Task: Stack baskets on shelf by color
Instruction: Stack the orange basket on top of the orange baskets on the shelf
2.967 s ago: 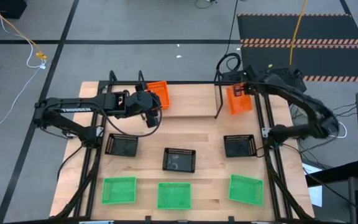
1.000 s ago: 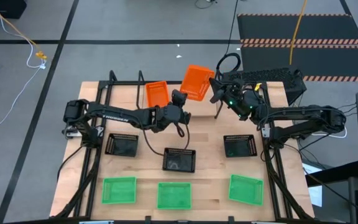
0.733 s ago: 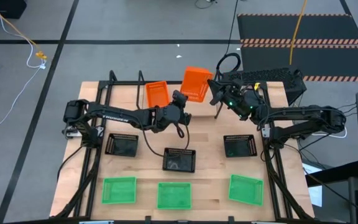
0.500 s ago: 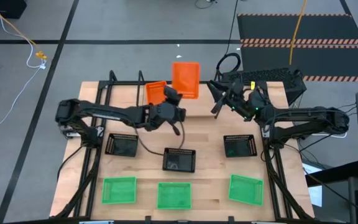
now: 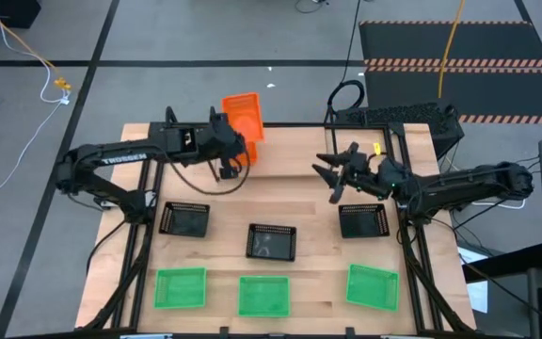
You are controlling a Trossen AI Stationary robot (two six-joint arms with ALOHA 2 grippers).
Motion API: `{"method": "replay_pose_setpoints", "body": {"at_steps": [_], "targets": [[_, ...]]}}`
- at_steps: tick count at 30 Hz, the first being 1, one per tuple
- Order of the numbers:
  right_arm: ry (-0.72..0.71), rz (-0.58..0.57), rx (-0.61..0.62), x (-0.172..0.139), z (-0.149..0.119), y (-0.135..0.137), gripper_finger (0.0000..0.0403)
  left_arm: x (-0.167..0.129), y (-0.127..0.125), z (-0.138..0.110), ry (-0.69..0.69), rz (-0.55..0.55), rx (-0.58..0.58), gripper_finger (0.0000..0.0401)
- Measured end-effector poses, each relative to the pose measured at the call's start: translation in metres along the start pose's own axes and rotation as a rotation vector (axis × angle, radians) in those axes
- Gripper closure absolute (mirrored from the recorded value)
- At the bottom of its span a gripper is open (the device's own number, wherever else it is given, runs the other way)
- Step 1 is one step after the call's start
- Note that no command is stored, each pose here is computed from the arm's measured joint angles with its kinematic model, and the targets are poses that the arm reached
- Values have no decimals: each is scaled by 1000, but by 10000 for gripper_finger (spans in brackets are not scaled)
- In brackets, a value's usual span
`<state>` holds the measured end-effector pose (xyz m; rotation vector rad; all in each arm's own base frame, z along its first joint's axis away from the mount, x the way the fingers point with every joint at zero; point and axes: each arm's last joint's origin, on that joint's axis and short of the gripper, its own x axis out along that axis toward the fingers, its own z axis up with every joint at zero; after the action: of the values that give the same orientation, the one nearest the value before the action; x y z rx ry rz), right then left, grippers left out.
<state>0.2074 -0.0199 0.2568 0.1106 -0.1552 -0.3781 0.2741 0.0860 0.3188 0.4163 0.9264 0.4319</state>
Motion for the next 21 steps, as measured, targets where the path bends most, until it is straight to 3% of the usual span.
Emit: {"method": "replay_pose_setpoints", "body": {"at_steps": [3, 10, 16, 21], "targets": [[-99, 9, 16, -7, -3, -3, 247, 16, -6, -9, 62, -23, -71, 396], [-153, 5, -22, -15, 0, -6, 247, 40, -31, -37, 114, -49, -41, 395], [-153, 12, -6, -16, 0, -6, 248, 44, -34, -40, 95, -53, -14, 395], [-159, 13, 6, -16, 1, -6, 248, 44, -33, -38, 55, -142, -31, 394]]}}
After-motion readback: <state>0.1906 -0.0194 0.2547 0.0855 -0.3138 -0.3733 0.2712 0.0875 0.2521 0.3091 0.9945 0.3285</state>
